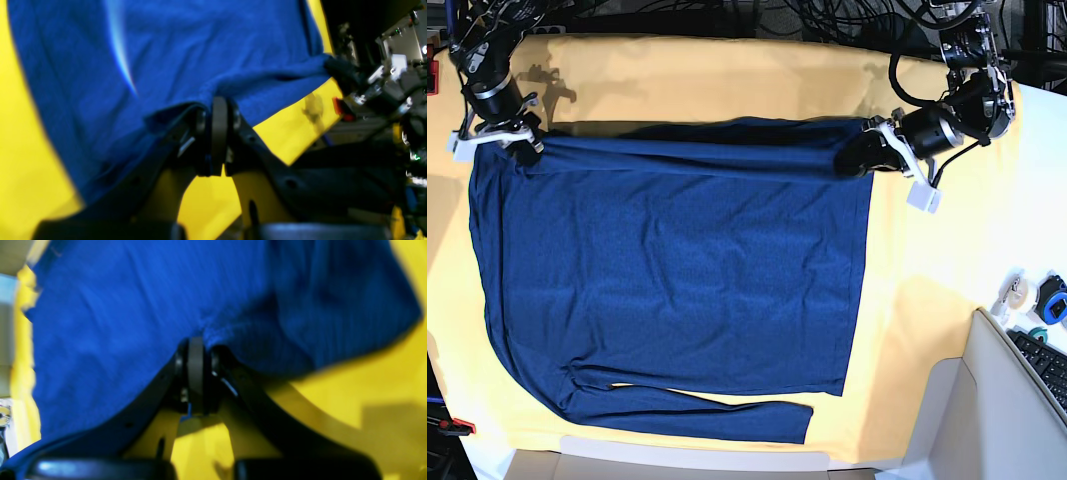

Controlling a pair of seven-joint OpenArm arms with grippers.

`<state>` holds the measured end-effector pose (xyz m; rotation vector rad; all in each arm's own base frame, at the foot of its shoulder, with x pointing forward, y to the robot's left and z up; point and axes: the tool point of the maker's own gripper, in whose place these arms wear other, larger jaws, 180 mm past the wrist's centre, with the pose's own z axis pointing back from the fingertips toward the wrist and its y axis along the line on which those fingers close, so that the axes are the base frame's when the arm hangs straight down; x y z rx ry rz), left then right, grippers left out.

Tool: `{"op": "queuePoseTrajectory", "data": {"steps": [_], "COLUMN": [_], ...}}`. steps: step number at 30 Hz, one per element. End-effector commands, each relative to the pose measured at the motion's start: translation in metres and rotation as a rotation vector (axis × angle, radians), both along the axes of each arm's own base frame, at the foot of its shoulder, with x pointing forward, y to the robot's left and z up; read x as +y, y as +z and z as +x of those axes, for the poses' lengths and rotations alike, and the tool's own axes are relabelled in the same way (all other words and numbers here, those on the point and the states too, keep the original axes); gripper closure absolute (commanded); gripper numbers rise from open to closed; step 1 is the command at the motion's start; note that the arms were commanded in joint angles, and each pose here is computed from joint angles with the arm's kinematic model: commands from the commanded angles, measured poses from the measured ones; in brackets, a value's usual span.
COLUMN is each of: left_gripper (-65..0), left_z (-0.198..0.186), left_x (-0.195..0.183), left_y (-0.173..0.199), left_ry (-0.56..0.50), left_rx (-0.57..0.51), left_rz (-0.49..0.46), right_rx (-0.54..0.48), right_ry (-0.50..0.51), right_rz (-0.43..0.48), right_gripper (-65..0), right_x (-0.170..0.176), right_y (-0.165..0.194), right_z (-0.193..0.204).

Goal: Fold the T-shirt properly
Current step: 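Pull the grasped collar edge away from the hem with both grippers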

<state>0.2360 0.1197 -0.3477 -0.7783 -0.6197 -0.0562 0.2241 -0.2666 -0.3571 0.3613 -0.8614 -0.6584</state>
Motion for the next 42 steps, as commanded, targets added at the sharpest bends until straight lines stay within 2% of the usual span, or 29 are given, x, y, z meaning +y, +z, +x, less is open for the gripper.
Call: {"op": "queuePoseTrajectory", "data": {"steps": [1, 3, 6, 9, 10, 15, 20, 24, 28, 35, 38, 42], "left_gripper": [-0.1, -1.7, -10.3, -20.6, -21.8, -22.0, -22.0, -22.0, -22.0, -22.0, -22.0, -22.0], "left_z": [0.002, -0.002, -0.005, -0.005, -0.008, -0.011, -0.019, -0.021, -0.027, -0.033, -0.033, -0.034], "left_x": [0.004, 0.008, 0.011, 0.012, 0.012, 0.014, 0.019, 0.019, 0.019, 0.019, 0.019, 0.018], "left_y": [0.001, -0.012, -0.02, -0.019, -0.02, -0.021, -0.02, -0.018, -0.02, -0.024, -0.024, -0.024], "left_ry": [0.003, -0.002, -0.003, -0.003, -0.002, 0.0, -0.012, -0.02, -0.015, -0.014, -0.013, -0.015], "left_rx": [-0.01, 0.029, 0.051, 0.047, 0.054, 0.06, 0.065, 0.057, 0.069, 0.085, 0.085, 0.086], "left_rz": [0.01, 0.051, 0.077, 0.084, 0.084, 0.086, 0.109, 0.118, 0.115, 0.114, 0.113, 0.112], "right_rx": [-0.026, 0.001, 0.023, 0.035, 0.038, 0.089, 0.084, 0.056, 0.006, -0.055, -0.063, -0.059], "right_ry": [-0.004, -0.008, -0.01, -0.008, -0.007, 0.02, 0.039, 0.043, -0.037, -0.225, -0.259, -0.282], "right_rz": [-0.023, -0.007, -0.002, -0.007, -0.008, 0.011, -0.007, -0.06, -0.044, 0.097, 0.179, 0.241], "right_gripper": [0.0, 0.0, 0.0, -7.6, -11.0, -29.8, -39.7, -40.7, -40.7, -40.7, -40.7, -40.7], "right_x": [-0.006, -0.005, -0.006, -0.007, -0.006, -0.003, -0.001, -0.004, -0.023, -0.063, -0.066, -0.065], "right_y": [0.006, -0.003, -0.009, -0.011, -0.011, -0.018, -0.009, 0.009, 0.023, 0.017, 0.002, -0.012], "right_z": [0.003, -0.001, -0.007, -0.013, -0.014, -0.022, -0.022, -0.024, -0.035, -0.062, -0.062, -0.057]}}
